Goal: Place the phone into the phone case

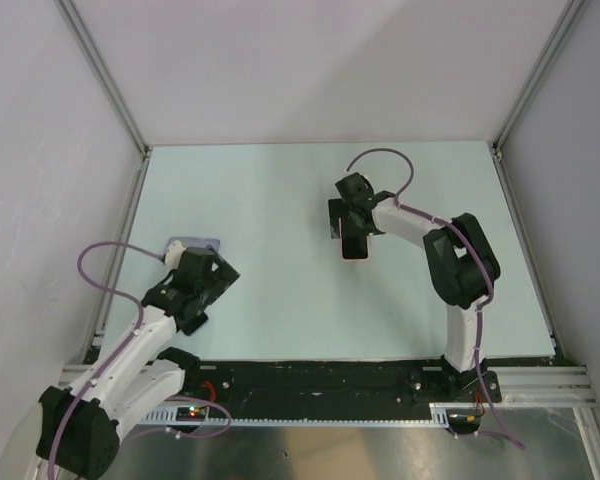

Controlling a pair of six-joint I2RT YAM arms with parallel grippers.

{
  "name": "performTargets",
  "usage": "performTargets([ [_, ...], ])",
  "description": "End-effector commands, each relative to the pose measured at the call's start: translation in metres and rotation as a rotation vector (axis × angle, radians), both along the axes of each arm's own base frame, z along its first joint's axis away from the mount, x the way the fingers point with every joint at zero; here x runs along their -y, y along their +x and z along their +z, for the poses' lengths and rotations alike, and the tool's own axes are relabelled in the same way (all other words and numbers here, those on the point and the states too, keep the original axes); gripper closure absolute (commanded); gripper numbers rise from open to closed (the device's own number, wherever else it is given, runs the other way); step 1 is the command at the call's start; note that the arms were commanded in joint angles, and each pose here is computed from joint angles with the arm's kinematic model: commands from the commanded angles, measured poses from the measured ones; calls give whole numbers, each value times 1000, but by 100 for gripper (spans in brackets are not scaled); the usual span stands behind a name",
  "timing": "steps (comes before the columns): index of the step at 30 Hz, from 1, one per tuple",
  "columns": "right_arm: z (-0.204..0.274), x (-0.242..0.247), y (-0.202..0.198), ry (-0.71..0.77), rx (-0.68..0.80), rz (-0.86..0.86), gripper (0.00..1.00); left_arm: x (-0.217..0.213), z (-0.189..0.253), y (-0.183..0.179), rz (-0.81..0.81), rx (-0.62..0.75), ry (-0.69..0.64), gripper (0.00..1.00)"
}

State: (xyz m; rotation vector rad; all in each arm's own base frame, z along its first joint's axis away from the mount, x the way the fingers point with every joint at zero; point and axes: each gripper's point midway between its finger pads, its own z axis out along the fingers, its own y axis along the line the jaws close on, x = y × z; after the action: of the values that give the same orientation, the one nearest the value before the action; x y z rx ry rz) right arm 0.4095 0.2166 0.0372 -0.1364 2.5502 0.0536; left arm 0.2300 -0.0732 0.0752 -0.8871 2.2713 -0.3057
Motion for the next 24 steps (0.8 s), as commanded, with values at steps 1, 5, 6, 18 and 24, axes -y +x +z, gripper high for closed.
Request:
performTargets([
  [1, 63, 3, 5, 89, 98, -61, 0, -45, 6, -9, 255, 4, 61, 0],
  [5, 94, -6, -12, 178, 137, -55, 1, -77, 12, -18, 399, -13, 107, 1],
  [6, 100, -10, -17, 191, 147, -43, 1, -83, 12, -20, 425, -24, 118, 3],
  [18, 122, -27, -31, 303, 161, 34, 1, -121, -6, -34, 493, -211, 268, 1],
  [24, 125, -19, -29, 341, 158, 31, 1, -123, -18, -32, 471, -289, 312, 0],
])
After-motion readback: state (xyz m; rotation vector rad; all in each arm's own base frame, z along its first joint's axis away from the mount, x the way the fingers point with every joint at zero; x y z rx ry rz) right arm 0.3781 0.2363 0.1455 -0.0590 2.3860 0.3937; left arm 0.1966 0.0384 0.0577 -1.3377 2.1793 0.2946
